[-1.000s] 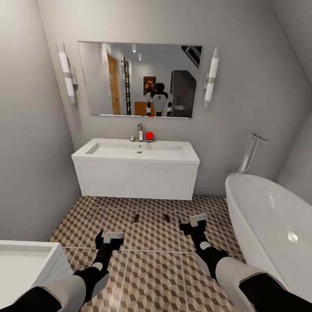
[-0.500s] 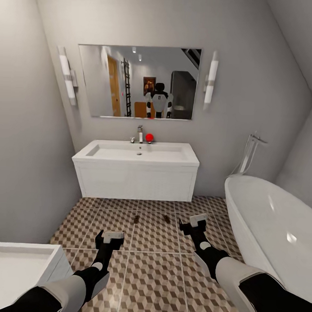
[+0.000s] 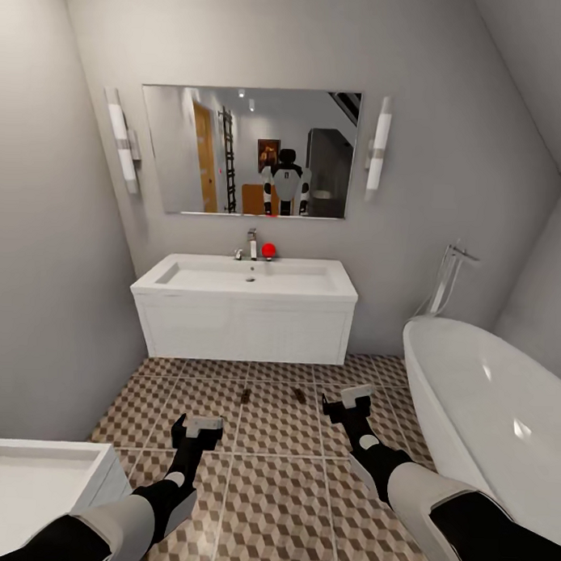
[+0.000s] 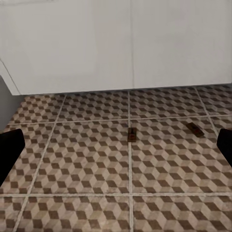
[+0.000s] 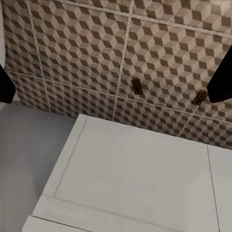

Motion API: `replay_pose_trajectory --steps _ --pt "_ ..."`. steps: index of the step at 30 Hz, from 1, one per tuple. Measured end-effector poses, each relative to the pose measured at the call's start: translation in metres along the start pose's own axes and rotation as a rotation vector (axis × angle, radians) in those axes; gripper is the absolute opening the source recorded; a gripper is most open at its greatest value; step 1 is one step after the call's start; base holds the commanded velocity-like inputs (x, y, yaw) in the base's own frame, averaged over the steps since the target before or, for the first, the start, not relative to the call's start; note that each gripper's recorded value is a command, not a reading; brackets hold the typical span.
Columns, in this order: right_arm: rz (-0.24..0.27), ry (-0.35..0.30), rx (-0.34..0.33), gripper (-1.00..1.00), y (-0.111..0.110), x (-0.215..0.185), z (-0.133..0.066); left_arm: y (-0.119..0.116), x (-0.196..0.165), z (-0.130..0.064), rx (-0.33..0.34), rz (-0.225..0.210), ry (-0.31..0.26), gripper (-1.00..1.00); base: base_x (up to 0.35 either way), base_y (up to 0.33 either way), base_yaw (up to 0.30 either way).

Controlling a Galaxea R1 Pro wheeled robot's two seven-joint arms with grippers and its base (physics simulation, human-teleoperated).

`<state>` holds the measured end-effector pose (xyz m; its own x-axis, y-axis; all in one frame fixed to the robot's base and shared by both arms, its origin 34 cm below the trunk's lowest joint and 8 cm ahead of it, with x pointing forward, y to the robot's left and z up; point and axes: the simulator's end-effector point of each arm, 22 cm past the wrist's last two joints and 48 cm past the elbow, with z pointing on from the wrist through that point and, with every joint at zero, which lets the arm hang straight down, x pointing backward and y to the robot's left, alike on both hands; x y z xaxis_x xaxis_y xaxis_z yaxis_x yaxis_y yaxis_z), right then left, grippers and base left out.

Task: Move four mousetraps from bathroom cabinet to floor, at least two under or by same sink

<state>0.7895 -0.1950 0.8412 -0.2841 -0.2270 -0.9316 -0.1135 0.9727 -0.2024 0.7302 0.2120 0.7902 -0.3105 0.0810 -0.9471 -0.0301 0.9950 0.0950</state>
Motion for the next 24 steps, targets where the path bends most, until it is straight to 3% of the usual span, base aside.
replay_pose_trajectory --steps 24 --pt "0.001 0.003 -0.002 1.0 -0.004 -0.025 -0.014 0.003 -0.026 -0.014 0.0 0.001 0.003 1.0 0.0 0.0 0.0"
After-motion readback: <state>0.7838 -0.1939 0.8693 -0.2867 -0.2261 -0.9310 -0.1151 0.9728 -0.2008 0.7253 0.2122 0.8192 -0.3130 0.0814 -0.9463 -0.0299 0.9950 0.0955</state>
